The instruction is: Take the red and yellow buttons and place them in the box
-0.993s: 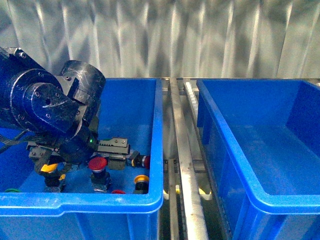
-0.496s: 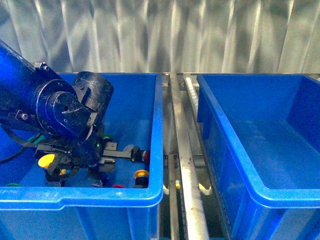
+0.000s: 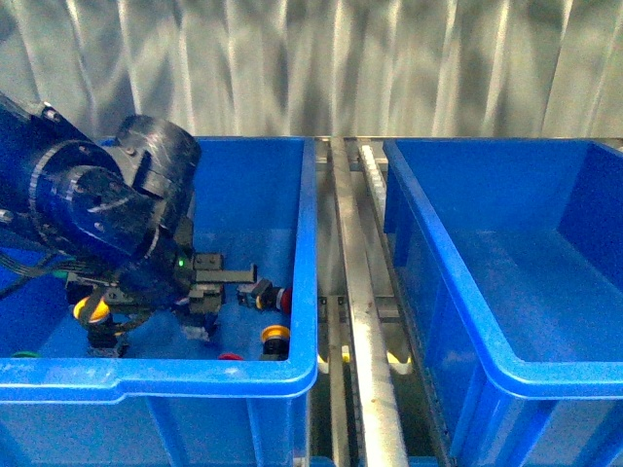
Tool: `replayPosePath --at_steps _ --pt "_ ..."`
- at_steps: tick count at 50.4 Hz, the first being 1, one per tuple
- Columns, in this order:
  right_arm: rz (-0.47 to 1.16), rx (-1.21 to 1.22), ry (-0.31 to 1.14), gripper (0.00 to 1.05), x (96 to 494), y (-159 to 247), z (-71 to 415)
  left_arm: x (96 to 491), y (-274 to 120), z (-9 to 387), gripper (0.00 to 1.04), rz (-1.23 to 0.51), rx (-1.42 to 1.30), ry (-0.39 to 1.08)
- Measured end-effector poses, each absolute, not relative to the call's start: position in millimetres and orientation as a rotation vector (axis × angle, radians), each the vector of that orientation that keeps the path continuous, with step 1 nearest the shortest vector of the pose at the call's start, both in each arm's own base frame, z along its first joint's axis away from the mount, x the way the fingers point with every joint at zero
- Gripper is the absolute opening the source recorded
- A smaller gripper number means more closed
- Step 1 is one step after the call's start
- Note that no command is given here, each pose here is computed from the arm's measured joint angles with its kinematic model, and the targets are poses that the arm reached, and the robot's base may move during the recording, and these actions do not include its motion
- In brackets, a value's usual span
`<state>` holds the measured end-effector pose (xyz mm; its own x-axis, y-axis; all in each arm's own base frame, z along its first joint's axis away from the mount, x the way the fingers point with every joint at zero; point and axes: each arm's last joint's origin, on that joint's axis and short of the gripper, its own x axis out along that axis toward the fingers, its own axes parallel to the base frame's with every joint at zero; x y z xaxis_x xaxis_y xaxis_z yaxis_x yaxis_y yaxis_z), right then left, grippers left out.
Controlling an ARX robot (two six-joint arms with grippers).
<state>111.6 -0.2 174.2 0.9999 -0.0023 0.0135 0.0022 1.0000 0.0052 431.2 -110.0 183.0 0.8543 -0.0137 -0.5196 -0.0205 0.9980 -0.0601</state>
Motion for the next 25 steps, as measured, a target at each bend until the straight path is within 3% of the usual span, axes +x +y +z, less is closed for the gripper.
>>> replayPosePath --at_steps 11,25 --pt "-0.002 0.005 -0.014 0.98 112 0 174 392 -83 237 0.34 -0.097 -0.153 0.364" --pt "-0.002 0.005 -0.014 0.98 112 0 174 362 -49 233 0.34 -0.187 -0.322 0.292"
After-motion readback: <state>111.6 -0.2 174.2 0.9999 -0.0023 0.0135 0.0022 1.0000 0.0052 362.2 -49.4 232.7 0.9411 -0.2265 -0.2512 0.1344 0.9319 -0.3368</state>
